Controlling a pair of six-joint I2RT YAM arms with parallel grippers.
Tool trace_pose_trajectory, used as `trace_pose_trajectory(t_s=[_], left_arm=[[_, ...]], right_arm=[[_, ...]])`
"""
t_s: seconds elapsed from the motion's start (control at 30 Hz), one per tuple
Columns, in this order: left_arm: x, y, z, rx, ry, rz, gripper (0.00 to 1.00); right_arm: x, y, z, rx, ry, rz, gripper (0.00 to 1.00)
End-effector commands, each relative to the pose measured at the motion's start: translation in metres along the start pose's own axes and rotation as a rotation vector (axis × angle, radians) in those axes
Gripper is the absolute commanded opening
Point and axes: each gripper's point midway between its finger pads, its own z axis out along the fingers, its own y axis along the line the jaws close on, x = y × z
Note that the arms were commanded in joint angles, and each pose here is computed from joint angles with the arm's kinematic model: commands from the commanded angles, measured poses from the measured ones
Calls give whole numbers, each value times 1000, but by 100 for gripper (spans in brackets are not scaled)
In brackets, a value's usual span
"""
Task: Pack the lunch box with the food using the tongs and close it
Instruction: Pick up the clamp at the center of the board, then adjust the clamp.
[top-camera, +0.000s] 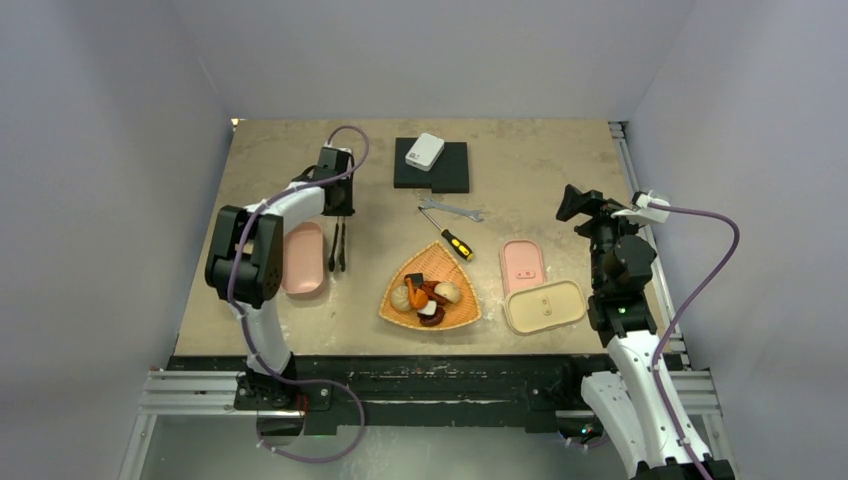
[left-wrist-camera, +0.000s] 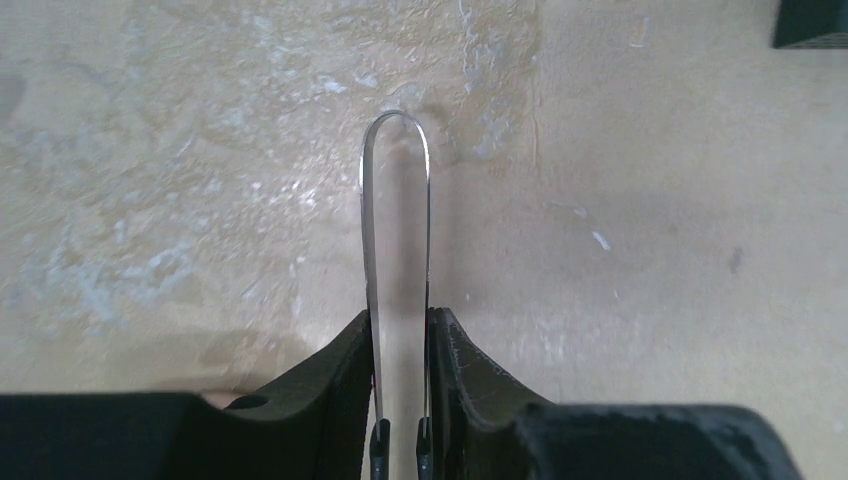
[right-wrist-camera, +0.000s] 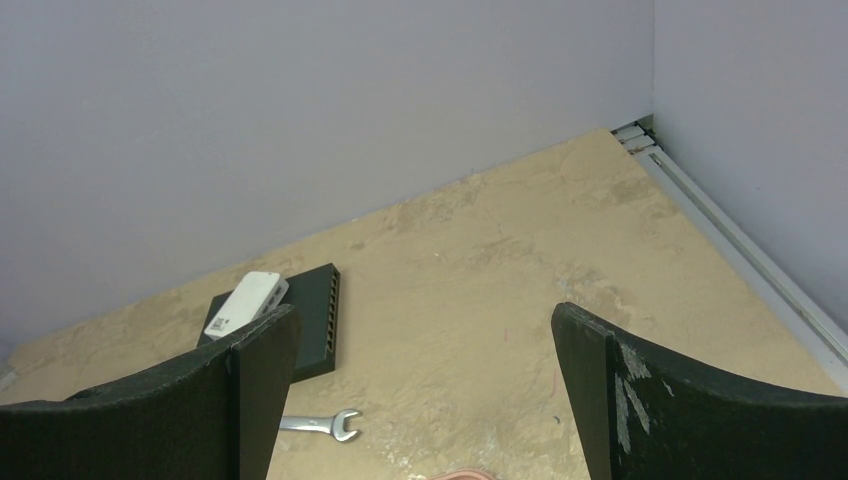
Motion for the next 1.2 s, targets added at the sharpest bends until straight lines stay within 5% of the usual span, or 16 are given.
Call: trace_pose_trajectory(t_s=[0.0, 0.5, 1.0, 1.17], left_arm=[[-59, -1, -56, 46, -253, -53, 22], [-97, -13, -177, 198, -619, -104, 23], [-71, -79, -334, 677, -1006, -78, 24], [-65, -109, -352, 788, -1031, -81, 23]], right_arm=[[-8, 0, 2, 6, -27, -1, 99], [-8, -4, 2, 26, -34, -4, 99], [-6, -2, 5, 16, -33, -4, 99], [-10, 41, 1, -231, -25, -70, 99]])
